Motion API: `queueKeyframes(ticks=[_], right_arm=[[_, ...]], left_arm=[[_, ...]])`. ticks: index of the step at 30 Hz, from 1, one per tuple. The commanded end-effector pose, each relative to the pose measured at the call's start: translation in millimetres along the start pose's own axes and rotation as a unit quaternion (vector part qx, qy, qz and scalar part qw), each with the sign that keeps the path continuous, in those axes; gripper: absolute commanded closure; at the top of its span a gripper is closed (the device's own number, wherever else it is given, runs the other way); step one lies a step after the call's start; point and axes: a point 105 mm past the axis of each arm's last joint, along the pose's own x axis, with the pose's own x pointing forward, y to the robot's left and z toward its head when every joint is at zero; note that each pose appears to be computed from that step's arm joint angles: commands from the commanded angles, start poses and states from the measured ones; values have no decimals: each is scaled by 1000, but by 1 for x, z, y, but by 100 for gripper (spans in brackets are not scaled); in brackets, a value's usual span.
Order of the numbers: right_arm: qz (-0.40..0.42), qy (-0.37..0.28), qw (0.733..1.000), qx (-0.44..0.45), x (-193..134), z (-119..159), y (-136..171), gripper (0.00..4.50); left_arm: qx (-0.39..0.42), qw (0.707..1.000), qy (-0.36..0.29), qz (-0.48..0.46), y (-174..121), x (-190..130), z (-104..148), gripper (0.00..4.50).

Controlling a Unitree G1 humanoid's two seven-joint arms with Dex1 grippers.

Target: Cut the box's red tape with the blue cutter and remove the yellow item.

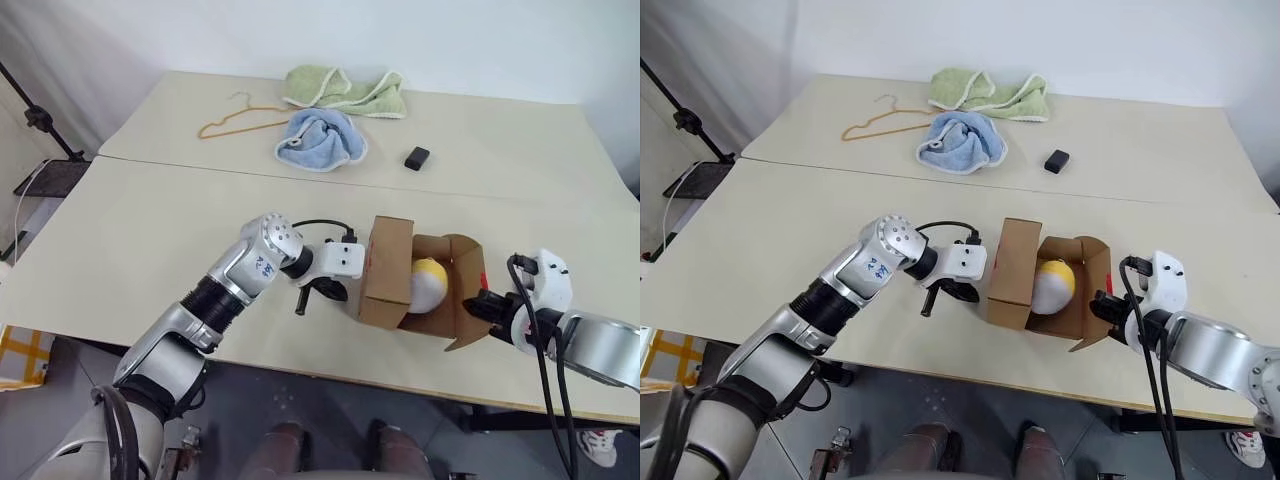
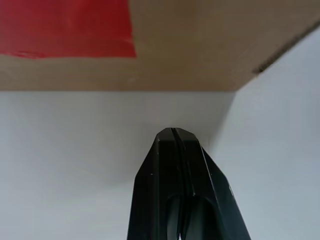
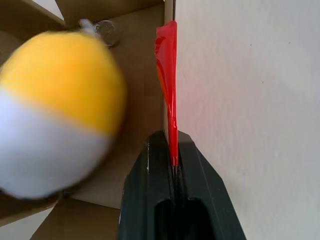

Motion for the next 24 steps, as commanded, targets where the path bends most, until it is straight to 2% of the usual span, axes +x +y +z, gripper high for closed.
queueKeyframes(ticks=[1, 4, 7, 10, 13, 18, 24], right_arm=[[-1, -5, 1000, -31, -5, 6, 4, 449], [-6, -6, 999, -52, -8, 10, 6, 449], [-12, -5, 998, -63, -10, 12, 5, 449], [-11, -5, 997, -71, -11, 13, 6, 449], [-10, -4, 997, -80, -12, 14, 8, 449], [-5, -14, 996, -83, -14, 16, 12, 449], [-5, -14, 996, -85, -14, 13, 13, 449]], left_arm=[[-16, 999, -34, 21, 13, -11, 15, 450], [-51, 991, -118, 41, 36, -45, 46, 450], [-48, 980, -191, 34, 47, -69, 82, 450], [-31, 971, -236, 13, 47, -78, 108, 450], [-7, 967, -253, -19, 40, -72, 128, 450], [20, 976, -204, -67, 23, -41, 115, 450], [39, 985, -151, -70, 21, -20, 93, 450]])
